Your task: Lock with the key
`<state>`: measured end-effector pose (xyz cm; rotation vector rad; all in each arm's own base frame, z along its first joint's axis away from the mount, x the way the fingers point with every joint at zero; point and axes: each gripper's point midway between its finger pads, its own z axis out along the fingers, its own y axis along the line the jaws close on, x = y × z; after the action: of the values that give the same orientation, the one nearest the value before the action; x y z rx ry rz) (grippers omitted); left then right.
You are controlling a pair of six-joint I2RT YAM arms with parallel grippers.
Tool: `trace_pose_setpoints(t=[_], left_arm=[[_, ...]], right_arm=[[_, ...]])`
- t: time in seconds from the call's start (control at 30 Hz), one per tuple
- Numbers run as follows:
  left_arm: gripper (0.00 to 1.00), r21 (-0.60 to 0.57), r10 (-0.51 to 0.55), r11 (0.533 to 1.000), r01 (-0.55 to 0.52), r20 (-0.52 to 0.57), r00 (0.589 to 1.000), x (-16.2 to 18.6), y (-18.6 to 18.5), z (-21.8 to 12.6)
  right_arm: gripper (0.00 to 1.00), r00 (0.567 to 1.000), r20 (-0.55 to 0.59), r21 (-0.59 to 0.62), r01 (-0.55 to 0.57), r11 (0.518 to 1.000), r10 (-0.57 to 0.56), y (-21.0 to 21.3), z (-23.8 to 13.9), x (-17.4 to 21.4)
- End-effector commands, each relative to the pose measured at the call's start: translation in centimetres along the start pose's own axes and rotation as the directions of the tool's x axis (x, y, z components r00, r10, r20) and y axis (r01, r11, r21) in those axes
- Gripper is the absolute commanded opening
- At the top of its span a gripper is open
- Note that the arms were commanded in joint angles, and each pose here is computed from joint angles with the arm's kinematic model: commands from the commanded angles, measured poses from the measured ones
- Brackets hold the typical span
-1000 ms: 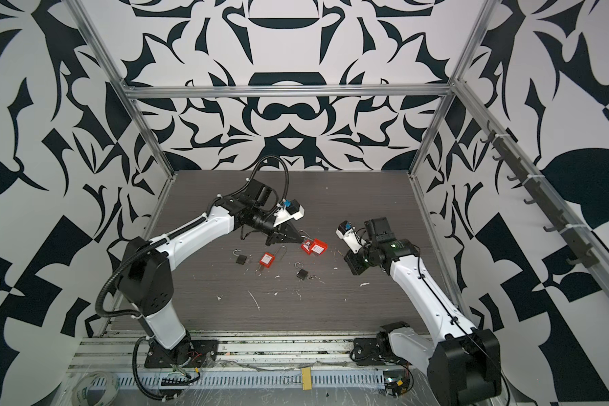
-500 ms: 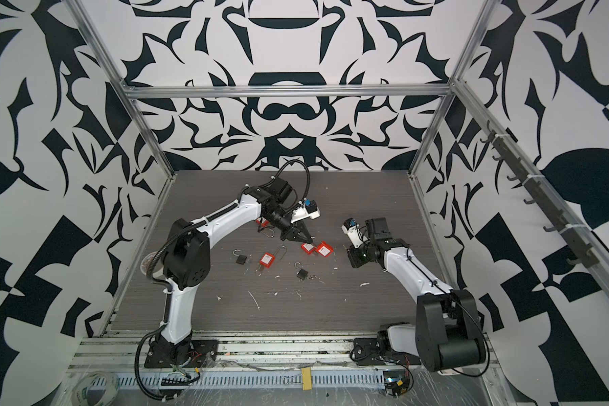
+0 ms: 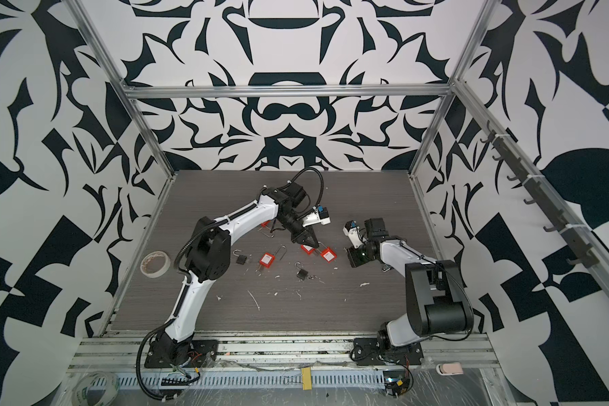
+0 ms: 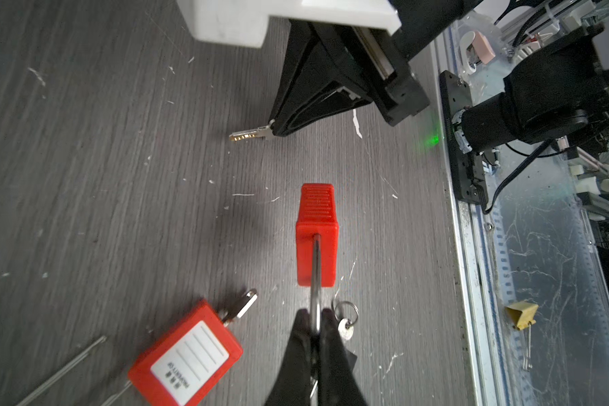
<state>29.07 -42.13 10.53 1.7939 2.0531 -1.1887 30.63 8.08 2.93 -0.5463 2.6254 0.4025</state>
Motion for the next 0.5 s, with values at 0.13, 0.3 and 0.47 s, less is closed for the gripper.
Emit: trace_pose_setpoints(t=[0.13, 0.3, 0.47], left_arm=[[0.00, 0.035, -0.038, 0.999, 0.040, -0.060, 0.998, 0.5, 0.1, 1.3], [0.00, 0.040, -0.043, 0.998, 0.046, -0.078, 0.996, 0.5, 0.6, 2.0], [0.00, 0.039, -0.041, 0.998, 0.045, -0.088, 0.995, 0.4, 0.8, 2.4]], right_arm=[[0.00, 0.999, 0.045, -0.003, -0.015, 1.000, 0.015, -0.5, 0.0, -2.0], [0.04, 0.998, 0.044, -0.006, -0.033, 0.999, 0.033, -0.6, 0.3, -2.1], [0.27, 0.998, 0.051, 0.035, -0.042, 0.998, 0.041, -1.3, 0.0, -2.3]])
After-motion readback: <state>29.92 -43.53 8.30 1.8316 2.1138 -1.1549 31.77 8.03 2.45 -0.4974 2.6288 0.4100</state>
